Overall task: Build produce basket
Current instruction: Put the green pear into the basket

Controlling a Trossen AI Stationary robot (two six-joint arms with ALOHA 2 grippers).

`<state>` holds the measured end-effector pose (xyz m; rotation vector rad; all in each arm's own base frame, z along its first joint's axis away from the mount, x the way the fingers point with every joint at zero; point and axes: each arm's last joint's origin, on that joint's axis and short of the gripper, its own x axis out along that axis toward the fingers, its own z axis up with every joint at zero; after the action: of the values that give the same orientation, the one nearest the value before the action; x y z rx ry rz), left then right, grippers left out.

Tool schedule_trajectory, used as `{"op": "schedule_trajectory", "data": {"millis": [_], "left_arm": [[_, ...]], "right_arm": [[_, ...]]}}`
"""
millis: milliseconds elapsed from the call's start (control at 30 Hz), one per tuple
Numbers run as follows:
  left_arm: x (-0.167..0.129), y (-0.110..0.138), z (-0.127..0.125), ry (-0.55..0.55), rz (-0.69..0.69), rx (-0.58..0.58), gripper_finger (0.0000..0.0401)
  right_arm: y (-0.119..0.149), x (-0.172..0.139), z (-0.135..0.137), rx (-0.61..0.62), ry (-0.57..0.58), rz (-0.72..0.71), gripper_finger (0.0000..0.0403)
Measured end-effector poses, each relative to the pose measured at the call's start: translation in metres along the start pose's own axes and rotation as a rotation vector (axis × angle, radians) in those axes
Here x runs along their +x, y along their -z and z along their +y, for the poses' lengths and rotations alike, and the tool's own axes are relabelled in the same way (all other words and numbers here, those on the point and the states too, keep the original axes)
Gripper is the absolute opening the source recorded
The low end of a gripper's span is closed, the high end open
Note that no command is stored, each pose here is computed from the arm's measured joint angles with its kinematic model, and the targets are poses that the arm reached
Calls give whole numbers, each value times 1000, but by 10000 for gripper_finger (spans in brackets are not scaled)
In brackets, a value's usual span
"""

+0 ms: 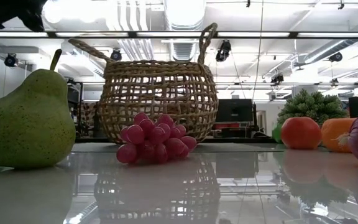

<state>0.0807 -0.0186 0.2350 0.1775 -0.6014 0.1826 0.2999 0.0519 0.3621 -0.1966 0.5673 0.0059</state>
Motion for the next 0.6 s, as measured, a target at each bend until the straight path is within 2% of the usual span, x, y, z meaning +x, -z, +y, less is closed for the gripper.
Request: {"op": "schedule_trajectory", "data": {"millis": [100,167,400,600], "left_arm": [[2,-2,-4,125,-67,-49,0],[4,-6,-6,168,-112,-96,0],[19,-12,-12,185,-187,-189,0],[47,-26,-19,198,-223,-197,0]], "right_arm": [[31,-4,18,-64,-47,-67,12],[51,-6,24,-109,-54,-121,12],[106,-12,23,-170,-105,-398,12],[133,-23,17,-222,-186,-589,12]]}}
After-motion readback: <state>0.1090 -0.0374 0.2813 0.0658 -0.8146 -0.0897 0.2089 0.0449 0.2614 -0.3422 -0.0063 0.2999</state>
